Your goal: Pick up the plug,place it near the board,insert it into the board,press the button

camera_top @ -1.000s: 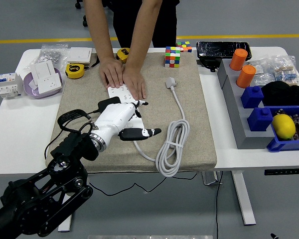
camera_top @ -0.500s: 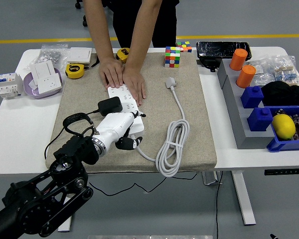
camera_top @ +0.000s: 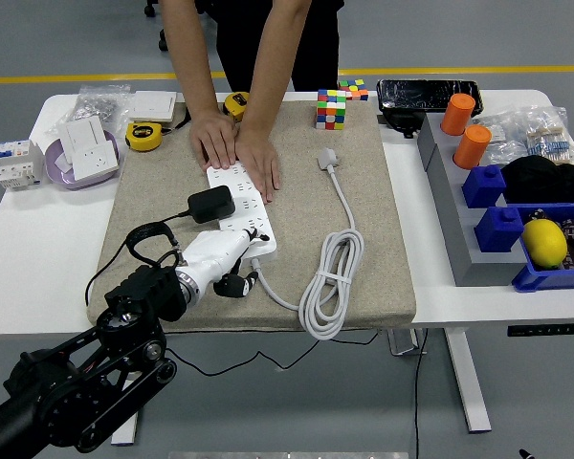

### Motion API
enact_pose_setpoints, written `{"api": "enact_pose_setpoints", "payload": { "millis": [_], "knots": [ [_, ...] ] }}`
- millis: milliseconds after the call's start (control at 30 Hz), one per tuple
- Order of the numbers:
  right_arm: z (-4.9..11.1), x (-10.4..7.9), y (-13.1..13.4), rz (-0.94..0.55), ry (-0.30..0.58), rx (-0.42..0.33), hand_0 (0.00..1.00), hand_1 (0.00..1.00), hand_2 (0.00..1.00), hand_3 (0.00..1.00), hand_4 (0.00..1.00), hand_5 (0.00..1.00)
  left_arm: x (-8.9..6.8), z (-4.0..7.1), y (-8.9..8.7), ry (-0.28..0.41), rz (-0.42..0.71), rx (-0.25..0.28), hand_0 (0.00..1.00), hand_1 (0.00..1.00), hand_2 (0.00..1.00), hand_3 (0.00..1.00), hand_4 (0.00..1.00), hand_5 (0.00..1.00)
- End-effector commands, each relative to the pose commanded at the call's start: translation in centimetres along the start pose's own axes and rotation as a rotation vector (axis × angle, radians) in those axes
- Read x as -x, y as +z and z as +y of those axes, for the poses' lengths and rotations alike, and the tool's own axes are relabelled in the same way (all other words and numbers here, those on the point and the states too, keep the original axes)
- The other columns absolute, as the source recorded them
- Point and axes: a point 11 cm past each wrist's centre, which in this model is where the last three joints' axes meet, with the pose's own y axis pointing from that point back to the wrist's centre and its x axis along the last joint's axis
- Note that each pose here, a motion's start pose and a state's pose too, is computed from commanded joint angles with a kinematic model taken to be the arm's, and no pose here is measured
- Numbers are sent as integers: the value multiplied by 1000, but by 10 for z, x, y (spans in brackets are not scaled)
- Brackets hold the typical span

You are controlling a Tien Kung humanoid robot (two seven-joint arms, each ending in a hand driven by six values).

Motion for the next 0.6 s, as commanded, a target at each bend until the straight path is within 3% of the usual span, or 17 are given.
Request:
{"api": "enact_pose_setpoints", "payload": {
  "millis": [300,600],
  "knots": [
    [0,0,1,-3,1,3,835,751,759,790,998,954,-7,5,-10,10,-7,-10,159,51,146,866,627,2],
    [0,0,0,-4,0,0,835,750,759,790,998,955,-3,6,-14,-1,-8,-18,161,51,147,860,621,2]
  ]
}}
